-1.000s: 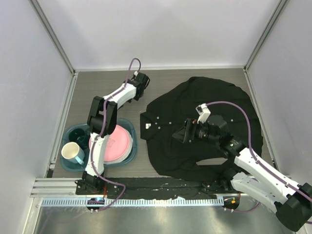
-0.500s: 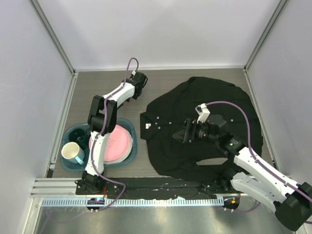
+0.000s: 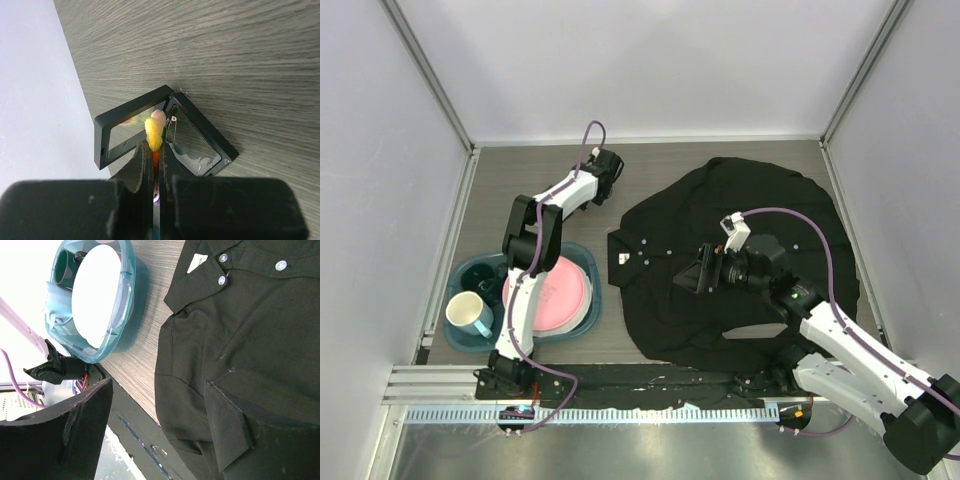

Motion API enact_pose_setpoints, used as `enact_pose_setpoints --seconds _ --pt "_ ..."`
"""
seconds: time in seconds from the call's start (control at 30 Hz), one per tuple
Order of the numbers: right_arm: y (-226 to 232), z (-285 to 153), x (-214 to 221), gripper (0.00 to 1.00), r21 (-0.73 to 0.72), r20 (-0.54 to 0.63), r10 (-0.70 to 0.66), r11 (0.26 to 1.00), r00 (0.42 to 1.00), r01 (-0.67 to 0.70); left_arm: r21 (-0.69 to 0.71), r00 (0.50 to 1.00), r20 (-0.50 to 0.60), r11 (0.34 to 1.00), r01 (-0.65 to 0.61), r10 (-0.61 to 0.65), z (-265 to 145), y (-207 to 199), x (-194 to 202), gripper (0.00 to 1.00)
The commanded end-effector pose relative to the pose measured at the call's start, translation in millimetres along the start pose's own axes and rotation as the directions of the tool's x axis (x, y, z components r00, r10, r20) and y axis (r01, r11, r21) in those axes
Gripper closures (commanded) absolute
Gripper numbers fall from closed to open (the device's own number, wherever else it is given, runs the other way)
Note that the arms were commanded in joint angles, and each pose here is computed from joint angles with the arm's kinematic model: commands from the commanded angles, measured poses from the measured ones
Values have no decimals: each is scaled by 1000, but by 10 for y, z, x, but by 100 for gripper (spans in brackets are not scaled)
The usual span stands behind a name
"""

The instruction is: Remove the brooch from the garment

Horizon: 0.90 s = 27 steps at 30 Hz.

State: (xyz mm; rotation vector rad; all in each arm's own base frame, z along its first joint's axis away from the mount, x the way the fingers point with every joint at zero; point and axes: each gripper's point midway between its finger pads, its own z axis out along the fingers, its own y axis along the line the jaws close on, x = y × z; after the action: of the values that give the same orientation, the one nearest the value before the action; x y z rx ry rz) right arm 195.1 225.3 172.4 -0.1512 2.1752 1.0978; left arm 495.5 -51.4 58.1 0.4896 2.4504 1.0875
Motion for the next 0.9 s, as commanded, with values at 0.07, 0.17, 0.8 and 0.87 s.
enact_pose_setpoints --seconds 0.07,0.17,0.8,0.87 --pt "88 -18 -92 21 -41 32 -15 999 999 17 -49 999 17 998 41 -40 -13 150 -93 90" --pt "101 -21 -95 21 -47 31 -16 999 999 18 -50 999 15 998 40 -39 -9 146 -87 85" --pt "122 -25 -67 21 -62 19 4 998 1000 -3 -11 996 34 996 84 -83 -136 210 -117 62" --pt "123 -25 -68 21 -62 19 7 998 1000 -6 -5 996 34 996 85 -85 -152 216 -112 60"
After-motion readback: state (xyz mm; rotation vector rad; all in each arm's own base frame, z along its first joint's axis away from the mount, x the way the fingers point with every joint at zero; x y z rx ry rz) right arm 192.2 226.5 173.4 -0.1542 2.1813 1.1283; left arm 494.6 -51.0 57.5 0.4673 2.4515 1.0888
